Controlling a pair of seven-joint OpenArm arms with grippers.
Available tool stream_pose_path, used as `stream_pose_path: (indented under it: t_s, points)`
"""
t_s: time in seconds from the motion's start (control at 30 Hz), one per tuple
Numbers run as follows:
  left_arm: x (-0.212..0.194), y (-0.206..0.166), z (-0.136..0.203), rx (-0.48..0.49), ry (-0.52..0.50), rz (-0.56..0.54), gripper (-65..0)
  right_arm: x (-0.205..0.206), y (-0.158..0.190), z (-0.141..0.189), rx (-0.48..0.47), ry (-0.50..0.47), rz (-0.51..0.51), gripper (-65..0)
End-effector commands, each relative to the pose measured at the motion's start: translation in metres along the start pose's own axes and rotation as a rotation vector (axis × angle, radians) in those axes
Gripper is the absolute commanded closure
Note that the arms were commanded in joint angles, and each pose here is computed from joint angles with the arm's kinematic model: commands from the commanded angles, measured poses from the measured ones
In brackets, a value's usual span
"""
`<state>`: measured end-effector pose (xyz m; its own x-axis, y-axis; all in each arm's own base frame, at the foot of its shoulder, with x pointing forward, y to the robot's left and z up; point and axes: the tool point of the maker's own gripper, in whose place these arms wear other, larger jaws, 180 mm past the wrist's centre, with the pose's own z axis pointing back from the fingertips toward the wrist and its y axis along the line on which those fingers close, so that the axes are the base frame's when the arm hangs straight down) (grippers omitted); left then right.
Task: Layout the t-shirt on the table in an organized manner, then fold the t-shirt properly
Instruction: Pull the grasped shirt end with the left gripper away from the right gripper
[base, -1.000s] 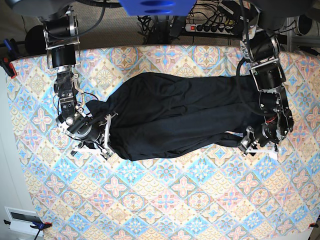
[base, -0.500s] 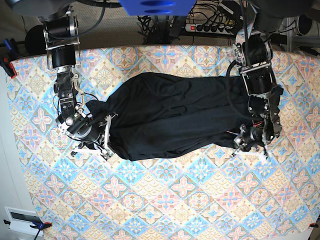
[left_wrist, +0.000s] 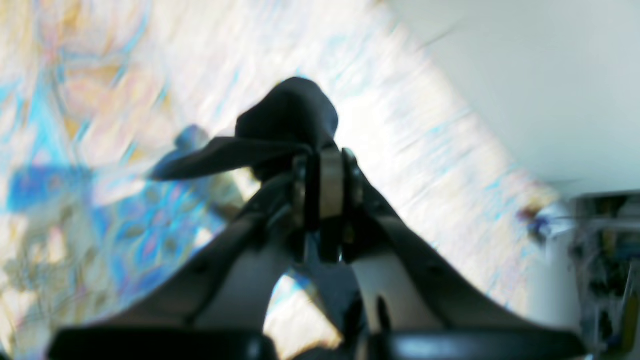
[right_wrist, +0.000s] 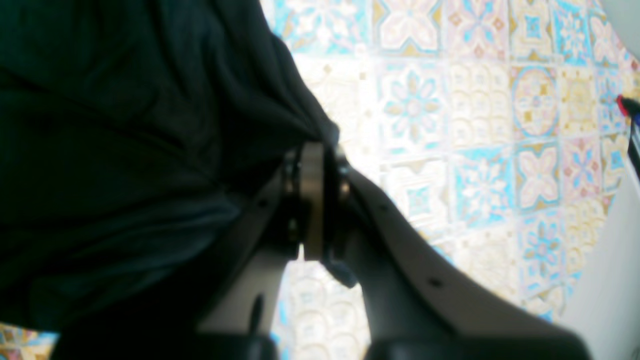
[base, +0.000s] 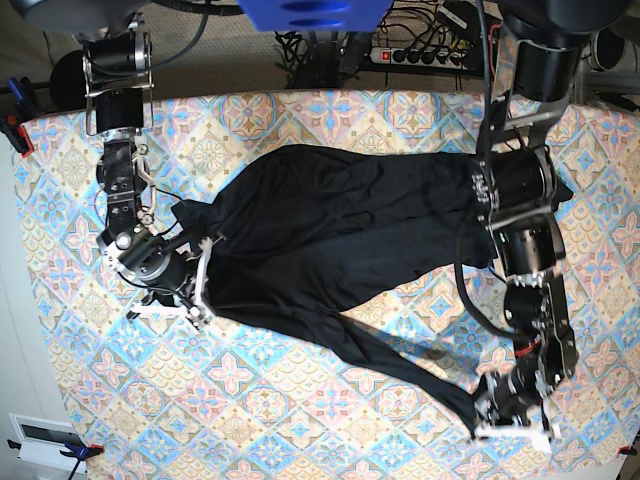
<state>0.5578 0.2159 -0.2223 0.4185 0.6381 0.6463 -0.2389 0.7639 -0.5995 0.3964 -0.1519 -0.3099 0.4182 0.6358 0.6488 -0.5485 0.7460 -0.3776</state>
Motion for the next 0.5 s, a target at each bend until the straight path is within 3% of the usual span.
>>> stream_pose_path:
  t_s: [0.0, 0.1, 0.23, 0.3, 0.47]
  points:
    - [0.050, -0.022, 0.013, -0.038, -0.118, -0.026, 0.0, 0.015, -0.020, 0.008, -0.053, -0.046, 0.001, 0.0]
    - [0.080, -0.030, 0.021, -0.019, -0.207, -0.070, -0.2, 0.018, -0.021, 0.010, -0.057, -0.056, 0.004, 0.0]
    - [0.081, -0.021, 0.021, 0.034, -0.214, -0.121, -3.5, 0.020, -0.021, 0.012, -0.058, -0.062, 0.009, 0.0]
    - [0.059, -0.005, 0.015, 0.064, -0.151, -0.124, -9.4, 0.021, -0.020, 0.011, -0.057, -0.062, 0.010, 0.0]
    - [0.003, 0.039, 0.010, 0.127, 0.021, -0.115, -32.2, 0.021, -0.019, 0.011, -0.055, -0.062, 0.012, 0.0]
